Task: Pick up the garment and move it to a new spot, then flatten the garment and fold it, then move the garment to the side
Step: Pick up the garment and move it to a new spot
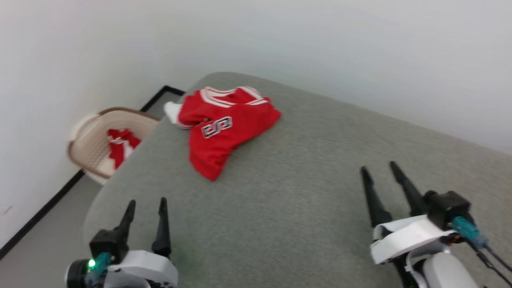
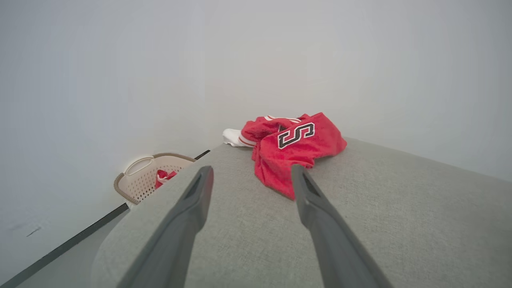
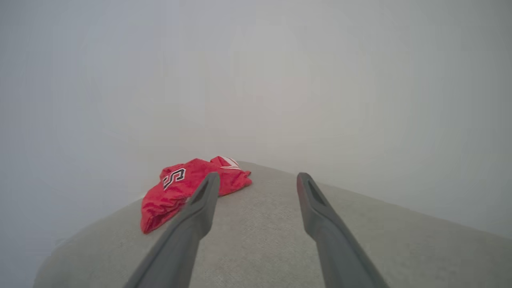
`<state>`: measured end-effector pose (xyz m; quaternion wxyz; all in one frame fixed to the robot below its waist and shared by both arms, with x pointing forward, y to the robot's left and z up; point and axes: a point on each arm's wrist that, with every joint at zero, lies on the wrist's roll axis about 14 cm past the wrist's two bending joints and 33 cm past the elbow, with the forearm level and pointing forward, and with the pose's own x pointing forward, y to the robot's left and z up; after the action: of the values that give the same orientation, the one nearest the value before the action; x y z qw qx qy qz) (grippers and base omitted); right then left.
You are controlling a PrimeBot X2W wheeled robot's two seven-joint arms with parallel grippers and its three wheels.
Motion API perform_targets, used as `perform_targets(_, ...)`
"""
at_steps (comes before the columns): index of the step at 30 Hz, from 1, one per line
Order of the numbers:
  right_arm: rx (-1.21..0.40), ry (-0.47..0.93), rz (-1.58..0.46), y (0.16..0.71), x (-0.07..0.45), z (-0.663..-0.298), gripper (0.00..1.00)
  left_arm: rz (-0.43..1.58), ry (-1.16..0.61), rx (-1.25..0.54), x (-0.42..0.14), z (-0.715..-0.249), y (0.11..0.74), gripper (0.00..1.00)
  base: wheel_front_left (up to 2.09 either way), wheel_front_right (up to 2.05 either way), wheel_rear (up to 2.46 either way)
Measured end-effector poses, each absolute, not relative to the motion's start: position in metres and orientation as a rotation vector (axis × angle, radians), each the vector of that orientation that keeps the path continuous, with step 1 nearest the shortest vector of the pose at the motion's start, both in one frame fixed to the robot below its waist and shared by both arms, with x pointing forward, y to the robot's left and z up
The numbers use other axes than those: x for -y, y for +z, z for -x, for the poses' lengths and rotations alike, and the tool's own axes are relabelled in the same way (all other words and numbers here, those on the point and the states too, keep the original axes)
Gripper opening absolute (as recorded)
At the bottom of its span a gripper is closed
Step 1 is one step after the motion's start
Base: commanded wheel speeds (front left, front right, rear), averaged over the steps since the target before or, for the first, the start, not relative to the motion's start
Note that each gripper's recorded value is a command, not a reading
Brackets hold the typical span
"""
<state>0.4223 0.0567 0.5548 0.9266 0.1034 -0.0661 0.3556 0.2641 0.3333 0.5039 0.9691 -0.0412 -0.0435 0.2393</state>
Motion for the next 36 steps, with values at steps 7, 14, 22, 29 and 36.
perform_targets(7,0.122,0.879,-0.254,0.559,-0.110,-0.404,1.00,0.085,0.626,0.110,-0.359,-0.227,0.507,1.00,0.00,0.00,0.00)
perform_targets(14,0.099,0.912,-0.270,0.552,-0.121,-0.404,1.00,0.082,0.646,0.100,-0.359,-0.221,0.505,1.00,0.00,0.00,0.00)
perform_targets(22,0.090,0.843,-0.272,0.543,-0.097,-0.417,1.00,0.043,0.461,0.092,-0.335,-0.273,0.514,1.00,0.00,0.00,0.00)
perform_targets(29,0.096,0.785,-0.282,0.538,-0.078,-0.432,1.00,-0.084,0.326,0.156,-0.345,-0.350,0.569,1.00,0.00,0.00,0.00)
perform_targets(36,0.131,0.707,-0.301,0.538,-0.054,-0.467,1.00,-0.165,0.296,0.106,-0.376,-0.433,0.603,1.00,0.00,0.00,0.00)
